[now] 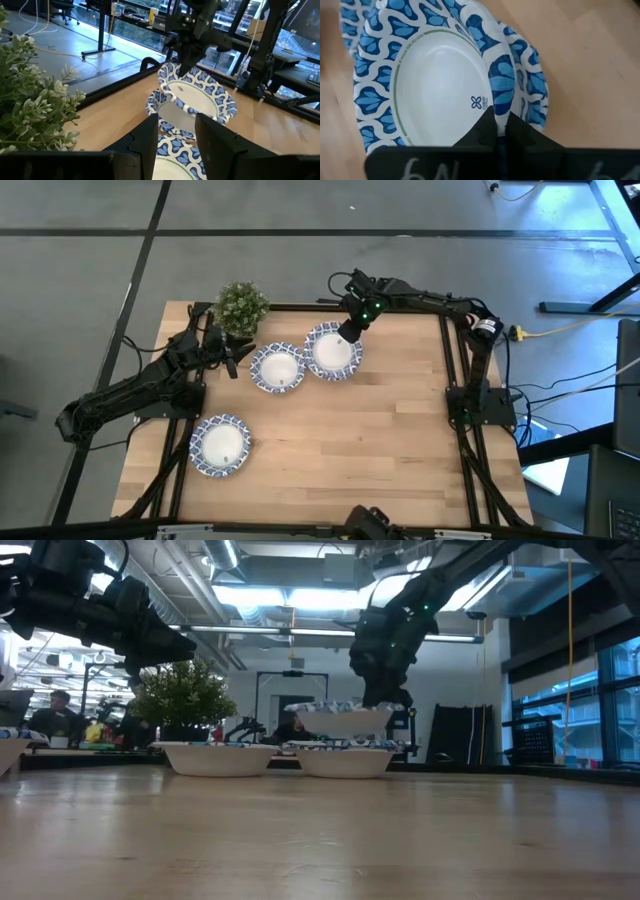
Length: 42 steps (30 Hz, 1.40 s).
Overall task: Nest bowls inside each other
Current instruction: Stack the white bowl on the other white bowl
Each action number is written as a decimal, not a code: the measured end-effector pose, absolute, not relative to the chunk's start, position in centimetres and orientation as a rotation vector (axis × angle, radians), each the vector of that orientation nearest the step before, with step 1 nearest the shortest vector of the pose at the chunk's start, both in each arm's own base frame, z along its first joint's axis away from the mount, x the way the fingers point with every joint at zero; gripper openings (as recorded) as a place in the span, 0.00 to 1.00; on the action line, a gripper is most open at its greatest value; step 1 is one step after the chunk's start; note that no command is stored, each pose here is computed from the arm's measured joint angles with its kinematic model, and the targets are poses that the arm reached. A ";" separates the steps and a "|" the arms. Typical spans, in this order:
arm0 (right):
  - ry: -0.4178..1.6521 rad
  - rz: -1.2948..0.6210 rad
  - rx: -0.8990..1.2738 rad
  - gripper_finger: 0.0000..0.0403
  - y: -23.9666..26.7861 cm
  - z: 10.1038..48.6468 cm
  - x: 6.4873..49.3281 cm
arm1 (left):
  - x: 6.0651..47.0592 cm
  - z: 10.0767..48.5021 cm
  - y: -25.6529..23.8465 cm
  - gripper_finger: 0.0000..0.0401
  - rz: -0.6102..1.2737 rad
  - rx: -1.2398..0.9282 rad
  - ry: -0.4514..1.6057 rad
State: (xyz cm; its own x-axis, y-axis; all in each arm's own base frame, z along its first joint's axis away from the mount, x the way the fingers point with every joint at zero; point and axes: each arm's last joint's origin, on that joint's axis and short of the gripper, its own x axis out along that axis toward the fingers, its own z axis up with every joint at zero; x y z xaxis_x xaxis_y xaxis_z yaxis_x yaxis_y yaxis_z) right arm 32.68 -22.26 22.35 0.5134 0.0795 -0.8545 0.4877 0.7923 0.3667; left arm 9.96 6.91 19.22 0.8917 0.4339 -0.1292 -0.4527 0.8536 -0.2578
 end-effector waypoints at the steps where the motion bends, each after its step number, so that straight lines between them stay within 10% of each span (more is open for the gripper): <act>1: 1.022 -0.264 0.630 0.03 -22.3 22.1 32.8 | 10.0 19.2 6.9 0.31 0.466 -0.288 0.068; 42: 1.048 -0.299 0.567 0.23 -22.7 21.0 33.1 | 9.9 18.8 6.9 0.31 0.471 -0.303 0.109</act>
